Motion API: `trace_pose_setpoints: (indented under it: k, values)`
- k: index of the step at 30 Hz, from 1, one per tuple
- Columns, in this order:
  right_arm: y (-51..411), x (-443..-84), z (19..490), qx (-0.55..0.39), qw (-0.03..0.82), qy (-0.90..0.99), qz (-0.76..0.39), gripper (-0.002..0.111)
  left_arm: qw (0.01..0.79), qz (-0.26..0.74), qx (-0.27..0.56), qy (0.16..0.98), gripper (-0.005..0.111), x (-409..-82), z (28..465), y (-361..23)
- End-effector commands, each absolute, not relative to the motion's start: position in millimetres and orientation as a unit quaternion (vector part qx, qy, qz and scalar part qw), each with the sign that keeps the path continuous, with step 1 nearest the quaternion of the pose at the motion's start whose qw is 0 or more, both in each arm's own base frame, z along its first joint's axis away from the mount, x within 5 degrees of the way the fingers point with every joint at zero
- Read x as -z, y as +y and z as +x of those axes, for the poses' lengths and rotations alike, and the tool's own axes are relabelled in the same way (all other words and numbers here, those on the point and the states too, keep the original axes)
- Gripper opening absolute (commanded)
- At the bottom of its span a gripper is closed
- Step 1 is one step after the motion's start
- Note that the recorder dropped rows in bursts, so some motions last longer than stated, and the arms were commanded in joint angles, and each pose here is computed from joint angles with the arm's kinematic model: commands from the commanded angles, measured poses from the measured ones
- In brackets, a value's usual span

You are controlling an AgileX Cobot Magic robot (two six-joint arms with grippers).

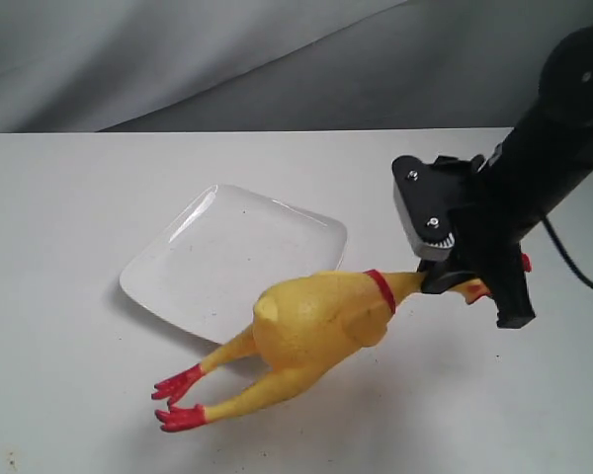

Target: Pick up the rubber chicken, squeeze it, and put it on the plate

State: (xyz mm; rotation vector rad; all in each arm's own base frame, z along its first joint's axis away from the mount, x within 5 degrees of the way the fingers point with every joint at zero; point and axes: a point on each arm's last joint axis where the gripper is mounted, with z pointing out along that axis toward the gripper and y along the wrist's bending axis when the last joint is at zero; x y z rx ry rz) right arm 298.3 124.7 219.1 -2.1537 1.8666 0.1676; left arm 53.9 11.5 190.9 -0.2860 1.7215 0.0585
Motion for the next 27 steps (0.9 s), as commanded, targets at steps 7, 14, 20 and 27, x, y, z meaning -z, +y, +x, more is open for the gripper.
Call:
trace_pose_setpoints:
  k: [7,14,20,27]
  values:
    - [126,-331,238,-0.133,0.323,0.686,-0.639,0.0,0.641,-0.126,-0.027,0.757,0.001,-189,54,12]
    - [123,-353,220,-0.17,0.346,0.739,-0.552,0.0,0.641,-0.126,-0.027,0.757,0.001,-189,54,12]
    - [124,-354,222,-0.178,0.35,0.749,-0.534,0.0,0.653,-0.096,-0.06,0.749,0.001,-193,54,13]
    - [127,-357,222,-0.204,0.364,0.748,-0.517,0.0,0.728,-0.08,-0.06,0.679,0.001,-211,55,11]
